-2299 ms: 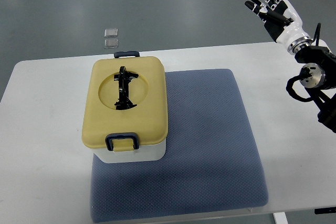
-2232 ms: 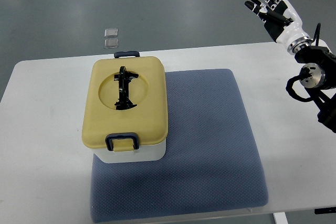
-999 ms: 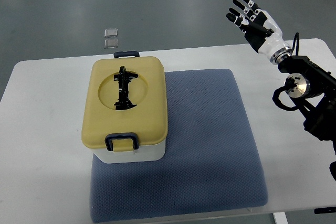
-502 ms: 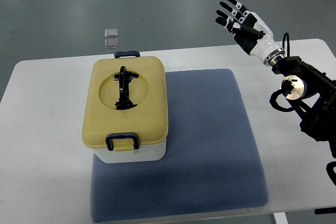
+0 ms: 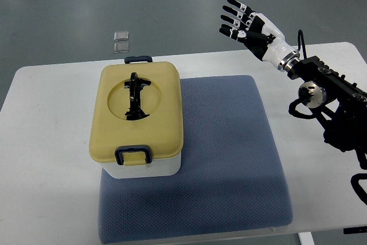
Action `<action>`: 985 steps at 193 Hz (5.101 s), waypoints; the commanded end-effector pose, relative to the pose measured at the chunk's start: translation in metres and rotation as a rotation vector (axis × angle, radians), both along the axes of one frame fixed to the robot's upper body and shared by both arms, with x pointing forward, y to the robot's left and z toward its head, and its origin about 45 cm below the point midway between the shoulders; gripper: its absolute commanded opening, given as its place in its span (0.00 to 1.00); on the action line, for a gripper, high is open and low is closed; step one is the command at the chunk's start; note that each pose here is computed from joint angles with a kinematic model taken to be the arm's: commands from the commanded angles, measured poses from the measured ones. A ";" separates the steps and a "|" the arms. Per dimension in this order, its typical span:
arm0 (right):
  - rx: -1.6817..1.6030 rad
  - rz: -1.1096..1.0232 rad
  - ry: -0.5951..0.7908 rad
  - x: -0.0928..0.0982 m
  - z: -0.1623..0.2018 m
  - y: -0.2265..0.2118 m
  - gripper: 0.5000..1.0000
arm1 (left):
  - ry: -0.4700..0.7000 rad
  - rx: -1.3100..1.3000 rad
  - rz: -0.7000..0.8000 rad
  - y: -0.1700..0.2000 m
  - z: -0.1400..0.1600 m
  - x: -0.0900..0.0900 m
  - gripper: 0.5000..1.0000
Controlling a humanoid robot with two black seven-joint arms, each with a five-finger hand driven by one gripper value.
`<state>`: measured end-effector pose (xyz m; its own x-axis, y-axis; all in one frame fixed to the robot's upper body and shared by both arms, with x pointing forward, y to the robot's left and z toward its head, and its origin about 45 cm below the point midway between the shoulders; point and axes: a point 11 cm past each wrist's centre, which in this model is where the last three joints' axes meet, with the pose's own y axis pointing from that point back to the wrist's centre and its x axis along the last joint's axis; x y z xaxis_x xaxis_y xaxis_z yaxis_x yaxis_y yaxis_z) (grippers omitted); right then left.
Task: Open white storage box with right hand
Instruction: 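Swing the right hand over toward the yellow lid of the box, then lower the right hand onto the black handle on the yellow lid, then close the right hand fingers around the black lid handle, then lift the yellow lid off the box with the right hand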
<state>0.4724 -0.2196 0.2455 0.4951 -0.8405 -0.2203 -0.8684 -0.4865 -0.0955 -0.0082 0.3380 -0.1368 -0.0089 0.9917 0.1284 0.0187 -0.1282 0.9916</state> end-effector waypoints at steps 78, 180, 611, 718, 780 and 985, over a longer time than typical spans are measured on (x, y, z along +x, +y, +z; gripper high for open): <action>-0.378 0.283 -0.283 -0.005 0.053 0.032 0.85 | 0.000 0.000 0.000 0.000 0.000 0.000 1.00; -0.781 0.557 -0.529 -0.015 0.105 0.085 0.85 | 0.000 0.000 0.000 0.000 0.000 0.000 1.00; -1.458 0.892 -1.462 -0.073 0.106 0.210 0.31 | 0.000 0.000 0.000 0.000 0.000 0.000 1.00; -1.408 0.845 -1.543 -0.079 0.106 0.219 0.00 | 0.000 0.000 0.000 0.000 0.000 0.000 1.00; -1.353 0.741 -1.600 -0.077 0.129 0.224 0.00 | 0.000 0.000 0.000 0.000 0.000 0.000 1.00; -1.463 0.285 -1.090 -0.022 0.098 -0.018 0.00 | 0.000 0.000 0.000 0.000 0.000 0.000 1.00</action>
